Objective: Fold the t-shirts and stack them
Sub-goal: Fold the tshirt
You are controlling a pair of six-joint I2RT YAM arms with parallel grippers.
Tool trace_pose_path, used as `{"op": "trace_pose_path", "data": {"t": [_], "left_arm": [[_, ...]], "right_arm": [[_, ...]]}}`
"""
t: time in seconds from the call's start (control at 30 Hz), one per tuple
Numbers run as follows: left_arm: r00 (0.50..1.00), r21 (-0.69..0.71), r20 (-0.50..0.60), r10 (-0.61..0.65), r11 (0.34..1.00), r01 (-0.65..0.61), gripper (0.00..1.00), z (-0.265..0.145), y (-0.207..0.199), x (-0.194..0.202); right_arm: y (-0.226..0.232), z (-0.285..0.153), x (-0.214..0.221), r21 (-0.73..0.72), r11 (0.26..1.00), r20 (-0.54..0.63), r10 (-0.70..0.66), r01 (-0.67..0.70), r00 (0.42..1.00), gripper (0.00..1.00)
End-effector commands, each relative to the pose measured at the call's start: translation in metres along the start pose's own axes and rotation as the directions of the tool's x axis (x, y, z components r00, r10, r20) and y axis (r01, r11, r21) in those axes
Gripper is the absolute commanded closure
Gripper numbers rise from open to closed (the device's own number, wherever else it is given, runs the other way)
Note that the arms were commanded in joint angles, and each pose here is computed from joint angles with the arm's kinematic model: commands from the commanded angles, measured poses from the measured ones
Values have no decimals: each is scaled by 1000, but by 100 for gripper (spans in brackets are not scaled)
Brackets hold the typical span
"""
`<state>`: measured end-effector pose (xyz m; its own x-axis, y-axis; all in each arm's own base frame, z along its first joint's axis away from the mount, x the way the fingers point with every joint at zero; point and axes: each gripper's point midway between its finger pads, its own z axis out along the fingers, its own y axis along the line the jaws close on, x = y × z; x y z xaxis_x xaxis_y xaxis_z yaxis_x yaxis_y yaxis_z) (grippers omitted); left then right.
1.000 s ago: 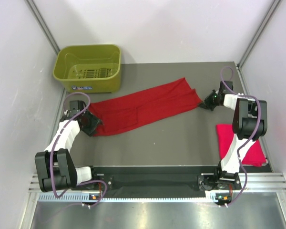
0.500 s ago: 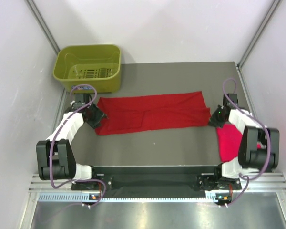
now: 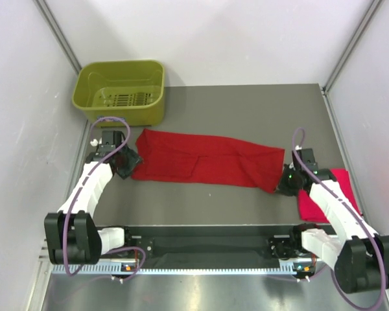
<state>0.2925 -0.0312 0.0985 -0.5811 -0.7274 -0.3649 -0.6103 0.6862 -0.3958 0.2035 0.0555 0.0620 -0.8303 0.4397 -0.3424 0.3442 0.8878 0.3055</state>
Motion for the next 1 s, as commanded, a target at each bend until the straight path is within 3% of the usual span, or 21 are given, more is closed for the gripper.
{"op": "trace_pose_path", "data": {"t": [0.0, 0.2, 0.37, 0.57, 0.7, 0.8, 0.93, 0.97], "left_arm": [[996, -49, 87, 29, 998, -25, 40, -19, 7, -18], [990, -95, 127, 55, 995, -43, 40, -22, 10, -32], [997, -106, 66, 42, 994, -35, 41, -10, 5, -27], [999, -148, 34, 8, 989, -2, 37, -1, 15, -17], [1000, -165, -1, 6, 986, -6, 35, 0, 19, -10], [1000, -167, -17, 1, 986, -4, 33, 0, 24, -5], [999, -148, -42, -5, 989, -2, 31, 5, 25, 0], [999, -138, -50, -7, 990, 0, 31, 6, 24, 1]], "right_arm": [[-3, -9, 46, -3, 999, -127, -53, 53, 990, 100], [3, -29, 88, -67, 985, -236, -169, 158, 957, 100], [6, -44, 102, -99, 977, -261, -210, 190, 942, 100], [12, -50, 138, -181, 954, -371, -292, 240, 882, 98], [22, -62, 131, -208, 940, -340, -329, 271, 881, 72], [35, -71, 123, -235, 928, -339, -356, 288, 871, 59], [64, -83, 92, -268, 897, -263, -420, 352, 869, 47], [83, -92, 73, -299, 870, -192, -458, 393, 868, 46]]}}
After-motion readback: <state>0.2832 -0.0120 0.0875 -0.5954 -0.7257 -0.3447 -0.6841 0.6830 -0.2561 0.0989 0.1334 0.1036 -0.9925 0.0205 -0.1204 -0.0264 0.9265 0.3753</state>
